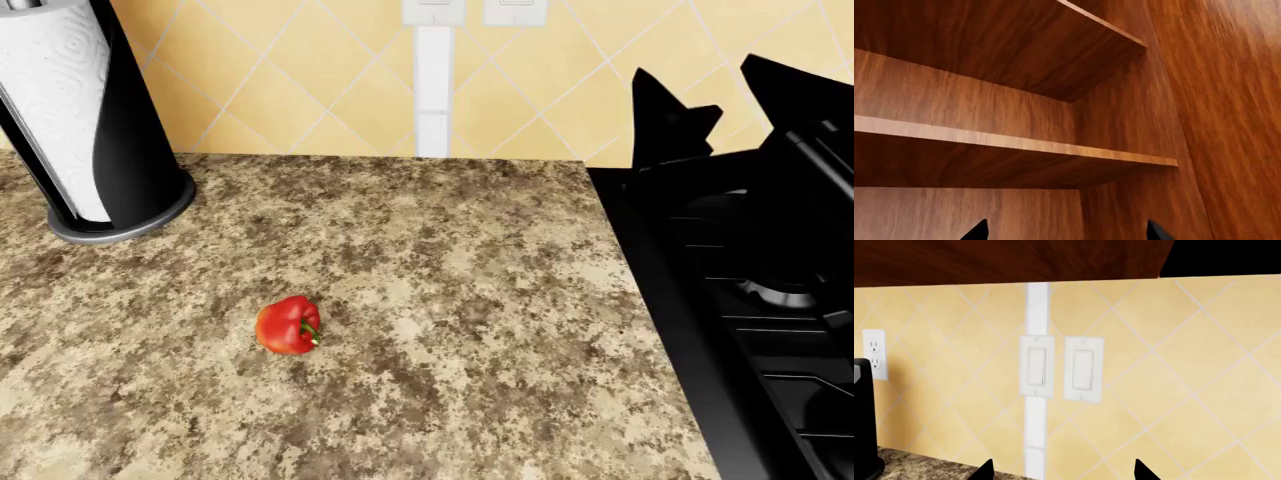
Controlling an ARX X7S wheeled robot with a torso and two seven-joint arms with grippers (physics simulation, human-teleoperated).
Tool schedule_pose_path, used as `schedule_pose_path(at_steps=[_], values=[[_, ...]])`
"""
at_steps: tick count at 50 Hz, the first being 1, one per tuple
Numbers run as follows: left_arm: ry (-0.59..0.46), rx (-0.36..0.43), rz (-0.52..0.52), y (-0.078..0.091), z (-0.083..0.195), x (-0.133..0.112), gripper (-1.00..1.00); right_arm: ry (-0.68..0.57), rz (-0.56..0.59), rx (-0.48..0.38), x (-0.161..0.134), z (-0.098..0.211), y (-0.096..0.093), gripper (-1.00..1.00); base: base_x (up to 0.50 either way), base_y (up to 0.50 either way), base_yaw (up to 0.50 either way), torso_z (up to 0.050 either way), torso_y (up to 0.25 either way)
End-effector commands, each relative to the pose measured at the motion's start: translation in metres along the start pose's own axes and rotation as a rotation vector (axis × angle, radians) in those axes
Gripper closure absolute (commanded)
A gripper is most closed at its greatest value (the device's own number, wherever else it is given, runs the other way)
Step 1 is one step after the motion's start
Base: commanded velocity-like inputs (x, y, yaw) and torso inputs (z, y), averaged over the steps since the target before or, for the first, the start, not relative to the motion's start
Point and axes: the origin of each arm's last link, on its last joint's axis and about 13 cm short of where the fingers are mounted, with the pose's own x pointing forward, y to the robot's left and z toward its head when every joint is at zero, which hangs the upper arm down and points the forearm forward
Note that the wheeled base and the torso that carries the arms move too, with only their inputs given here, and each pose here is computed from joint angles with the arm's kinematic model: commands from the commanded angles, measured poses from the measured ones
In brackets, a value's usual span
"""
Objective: Pick the pickle, bell pepper from the counter and place them in the cabinet. Then close the cabinet.
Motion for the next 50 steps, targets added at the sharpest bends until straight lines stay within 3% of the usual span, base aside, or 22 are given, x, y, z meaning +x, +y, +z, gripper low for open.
schedule_pose_path(at_steps=[1,5,17,21,30,50], values=[[-0.003,-0.117,-0.224,-0.025,0.010,-0.019,-1.00,-0.005,0.002,0.002,0.001,0.001,0.000,-1.00,0.00,0.00,0.00,0.000,0.000],[0.065,-0.138,-0.311,-0.033,0.008,-0.025,-1.00,-0.006,0.002,0.002,0.000,0.002,0.000,-1.00,0.00,0.00,0.00,0.000,0.000],[0.398,-0.026,-0.488,-0.044,-0.014,-0.033,-1.00,-0.010,-0.003,0.002,0.000,0.002,-0.001,-1.00,0.00,0.00,0.00,0.000,0.000],[0.514,-0.007,-0.465,-0.043,-0.023,-0.034,-1.00,-0.012,-0.005,0.001,0.000,0.004,0.000,-1.00,0.00,0.00,0.00,0.000,0.000],[0.680,-0.058,-0.397,-0.041,-0.038,-0.037,-1.00,-0.018,-0.012,0.000,-0.001,0.006,-0.001,-1.00,0.00,0.00,0.00,0.000,0.000],[0.852,-0.063,-0.584,-0.048,-0.061,-0.056,-1.00,-0.018,-0.014,0.004,-0.001,0.004,-0.001,-1.00,0.00,0.00,0.00,0.000,0.000]])
